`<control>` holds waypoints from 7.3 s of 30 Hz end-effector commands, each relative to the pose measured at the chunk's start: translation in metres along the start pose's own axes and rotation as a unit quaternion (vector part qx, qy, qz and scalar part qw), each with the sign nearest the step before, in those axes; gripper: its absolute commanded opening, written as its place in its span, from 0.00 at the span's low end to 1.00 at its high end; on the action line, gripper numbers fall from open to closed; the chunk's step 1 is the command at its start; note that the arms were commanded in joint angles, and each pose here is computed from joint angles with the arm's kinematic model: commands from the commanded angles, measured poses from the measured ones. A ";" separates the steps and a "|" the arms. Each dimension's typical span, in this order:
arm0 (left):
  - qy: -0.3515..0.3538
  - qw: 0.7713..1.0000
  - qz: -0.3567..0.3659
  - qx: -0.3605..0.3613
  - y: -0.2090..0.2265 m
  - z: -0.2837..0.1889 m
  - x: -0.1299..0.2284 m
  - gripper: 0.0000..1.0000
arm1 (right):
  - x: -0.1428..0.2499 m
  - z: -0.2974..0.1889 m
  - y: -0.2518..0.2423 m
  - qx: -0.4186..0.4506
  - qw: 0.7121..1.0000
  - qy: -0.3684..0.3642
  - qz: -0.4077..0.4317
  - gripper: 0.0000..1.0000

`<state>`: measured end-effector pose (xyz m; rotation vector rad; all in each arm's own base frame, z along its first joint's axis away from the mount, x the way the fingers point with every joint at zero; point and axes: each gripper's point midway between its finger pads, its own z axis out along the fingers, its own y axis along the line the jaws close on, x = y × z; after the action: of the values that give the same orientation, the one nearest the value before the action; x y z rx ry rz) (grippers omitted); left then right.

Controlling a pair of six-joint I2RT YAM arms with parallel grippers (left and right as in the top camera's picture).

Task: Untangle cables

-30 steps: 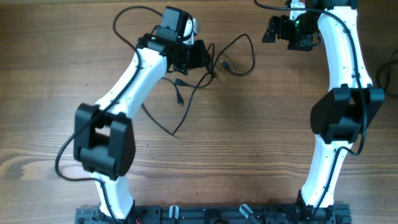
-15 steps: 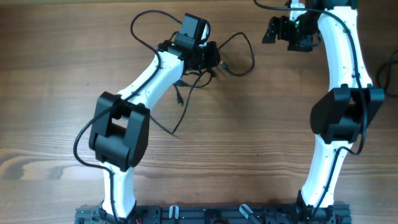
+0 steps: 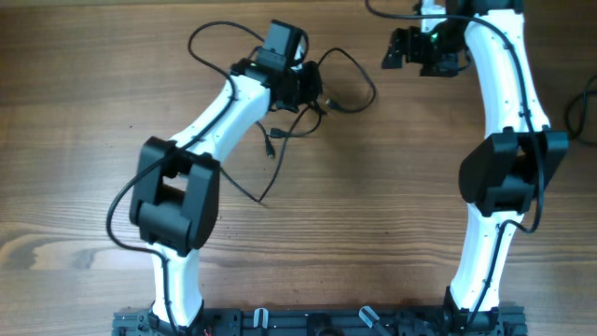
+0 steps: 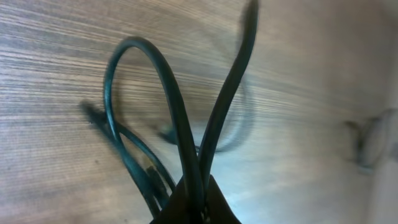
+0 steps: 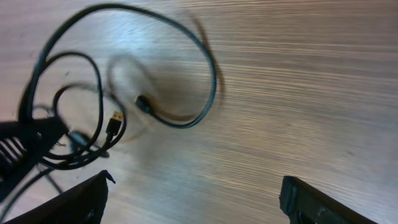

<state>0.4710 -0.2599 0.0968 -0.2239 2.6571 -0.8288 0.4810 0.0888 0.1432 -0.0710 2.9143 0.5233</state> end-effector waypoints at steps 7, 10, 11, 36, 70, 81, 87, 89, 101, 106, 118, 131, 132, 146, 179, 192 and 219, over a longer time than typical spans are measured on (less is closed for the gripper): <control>0.089 0.951 -0.115 0.274 -0.046 -0.150 -0.031 0.04 | 0.014 -0.001 0.107 -0.227 0.962 0.004 -0.149 0.89; 0.097 0.939 -0.130 0.303 -0.034 -0.169 -0.041 0.04 | 0.016 -0.011 0.135 -0.297 0.941 -0.004 -0.165 0.83; 0.097 0.936 -0.136 0.309 -0.030 -0.174 -0.044 0.04 | 0.017 -0.015 0.142 -0.316 0.934 -0.006 -0.167 0.80; 0.149 0.902 -0.247 0.322 -0.028 -0.188 -0.046 0.04 | 0.015 -0.006 0.214 -0.232 0.969 -0.020 -0.076 0.43; -0.027 0.981 -0.175 -0.085 0.105 -0.132 -0.039 0.65 | 0.007 -0.024 0.173 -0.084 0.979 -0.083 -0.165 0.40; -0.155 0.956 -0.112 -0.223 0.142 -0.098 -0.083 0.56 | 0.009 -0.021 0.163 -0.057 0.983 -0.076 -0.159 0.43; -0.216 0.943 -0.074 -0.241 0.162 -0.069 -0.118 0.55 | 0.011 -0.021 0.160 -0.049 0.984 -0.072 -0.157 0.44; -0.223 0.947 -0.023 -0.231 0.158 -0.058 -0.129 0.55 | 0.011 -0.021 0.160 -0.049 0.984 -0.072 -0.157 0.45; -0.193 0.956 0.148 -0.165 0.146 -0.002 -0.136 0.58 | 0.010 -0.021 0.159 -0.045 0.984 -0.073 -0.157 0.47; -0.187 0.957 0.147 -0.166 0.150 0.004 -0.133 0.55 | 0.010 -0.021 0.159 -0.045 0.984 -0.073 -0.157 0.47; -0.180 0.958 0.145 -0.170 0.158 0.014 -0.130 0.25 | 0.010 -0.021 0.159 -0.045 0.984 -0.073 -0.157 0.47; -0.150 0.963 0.135 -0.181 0.175 0.029 -0.114 0.14 | 0.010 -0.021 0.159 -0.045 0.983 -0.073 -0.160 0.47; -0.149 0.963 0.134 -0.181 0.175 0.029 -0.114 0.04 | 0.010 -0.021 0.159 -0.044 0.983 -0.073 -0.160 0.47; -0.212 0.968 0.118 -0.064 0.031 -0.169 -0.111 0.04 | 0.008 -0.021 0.157 -0.039 0.984 -0.077 -0.155 0.47; -0.104 0.842 -0.508 0.147 -0.003 -0.282 -0.048 0.04 | 0.036 -0.021 0.220 -0.225 0.926 -0.049 -0.298 0.72; -0.085 0.802 -0.558 0.195 -0.011 -0.294 -0.060 0.04 | 0.033 0.011 0.221 -0.227 0.928 -0.033 -0.295 0.71; -0.356 0.694 -0.624 -0.041 0.129 -0.321 -0.065 0.04 | 0.022 0.091 0.222 -0.131 0.988 -0.004 -0.078 0.59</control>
<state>0.4072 0.0189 0.2828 -2.0349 1.5299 -0.6958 0.4649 0.3092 0.1593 -0.2642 2.7424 0.8595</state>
